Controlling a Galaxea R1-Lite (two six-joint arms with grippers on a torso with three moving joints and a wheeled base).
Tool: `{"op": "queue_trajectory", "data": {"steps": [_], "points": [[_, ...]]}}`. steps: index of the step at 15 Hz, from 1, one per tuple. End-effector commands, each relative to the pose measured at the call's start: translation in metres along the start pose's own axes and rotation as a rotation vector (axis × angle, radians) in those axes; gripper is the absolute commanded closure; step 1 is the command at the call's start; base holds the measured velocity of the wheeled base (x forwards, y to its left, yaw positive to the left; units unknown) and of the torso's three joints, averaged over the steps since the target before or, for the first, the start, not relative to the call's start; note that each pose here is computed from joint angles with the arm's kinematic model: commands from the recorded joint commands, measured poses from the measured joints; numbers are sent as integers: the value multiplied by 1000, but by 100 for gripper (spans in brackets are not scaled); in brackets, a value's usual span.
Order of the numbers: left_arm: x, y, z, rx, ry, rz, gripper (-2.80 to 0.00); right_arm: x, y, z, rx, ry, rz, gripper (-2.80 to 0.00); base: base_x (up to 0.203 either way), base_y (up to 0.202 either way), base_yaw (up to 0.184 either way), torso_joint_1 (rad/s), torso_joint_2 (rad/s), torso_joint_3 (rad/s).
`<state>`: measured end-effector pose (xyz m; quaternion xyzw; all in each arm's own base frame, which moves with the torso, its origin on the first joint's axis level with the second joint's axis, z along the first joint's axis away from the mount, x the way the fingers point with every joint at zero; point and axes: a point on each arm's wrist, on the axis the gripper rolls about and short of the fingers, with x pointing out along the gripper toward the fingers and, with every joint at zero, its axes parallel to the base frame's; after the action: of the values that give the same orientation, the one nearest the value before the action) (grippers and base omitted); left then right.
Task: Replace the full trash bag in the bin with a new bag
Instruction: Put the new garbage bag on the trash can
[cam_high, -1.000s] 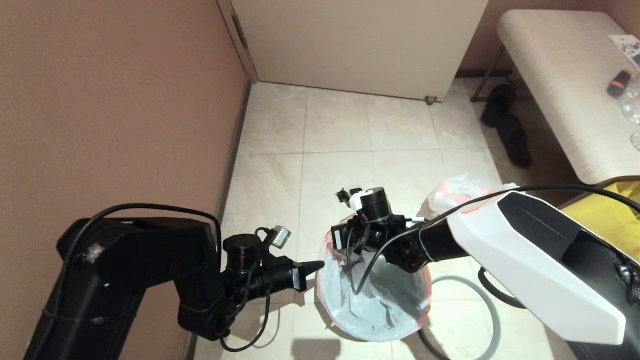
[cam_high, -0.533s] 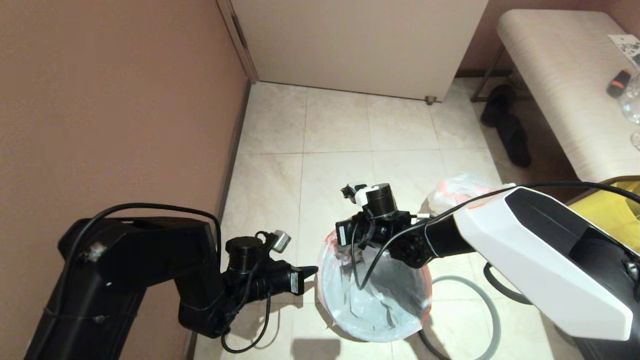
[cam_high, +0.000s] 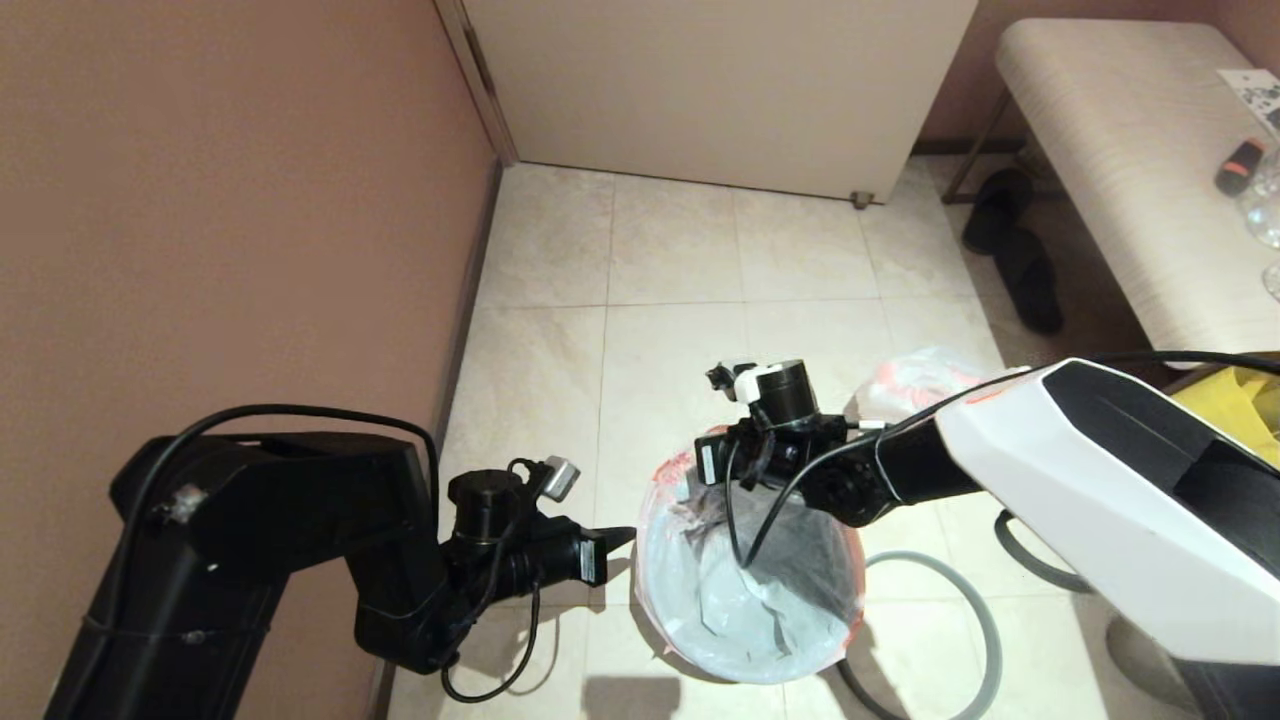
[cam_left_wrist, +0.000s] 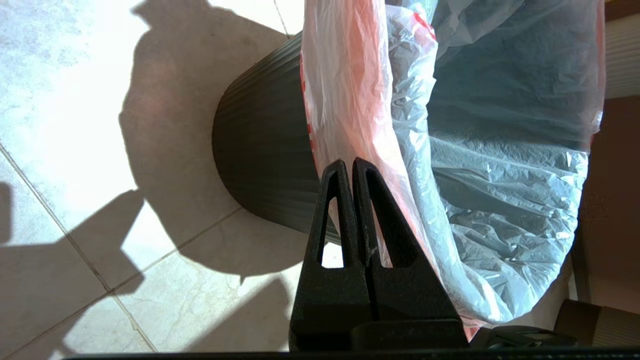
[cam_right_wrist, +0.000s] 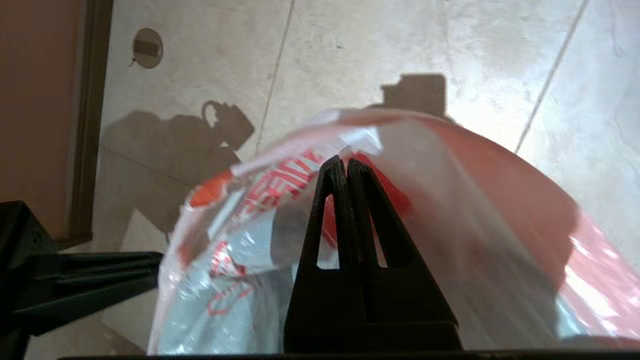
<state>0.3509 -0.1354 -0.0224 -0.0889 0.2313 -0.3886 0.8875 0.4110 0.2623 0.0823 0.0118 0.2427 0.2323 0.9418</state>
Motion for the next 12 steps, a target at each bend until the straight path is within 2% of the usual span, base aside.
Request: {"op": "queue_trajectory", "data": {"steps": [1, 4, 7, 9, 12], "points": [[1, -1, 0, 3, -3, -7, 0, -22, -24, 7, 24, 8, -51, 0, 0, 0, 0, 0, 0, 0], [1, -1, 0, 2, -4, -8, 0, -64, -43, 4, 69, 50, -101, 0, 0, 0, 0, 0, 0, 0], [1, -1, 0, 4, -4, -8, 0, -91, -54, -14, 96, 105, -133, 0, 0, 0, 0, 0, 0, 0], [2, -1, -1, 2, -3, -8, 0, -101, -60, -21, 106, 106, -146, 0, 0, 0, 0, 0, 0, 0], [4, -3, -1, 6, -4, -14, 0, -101, -66, -43, 113, 173, -163, 0, 0, 0, 0, 0, 0, 0]]}}
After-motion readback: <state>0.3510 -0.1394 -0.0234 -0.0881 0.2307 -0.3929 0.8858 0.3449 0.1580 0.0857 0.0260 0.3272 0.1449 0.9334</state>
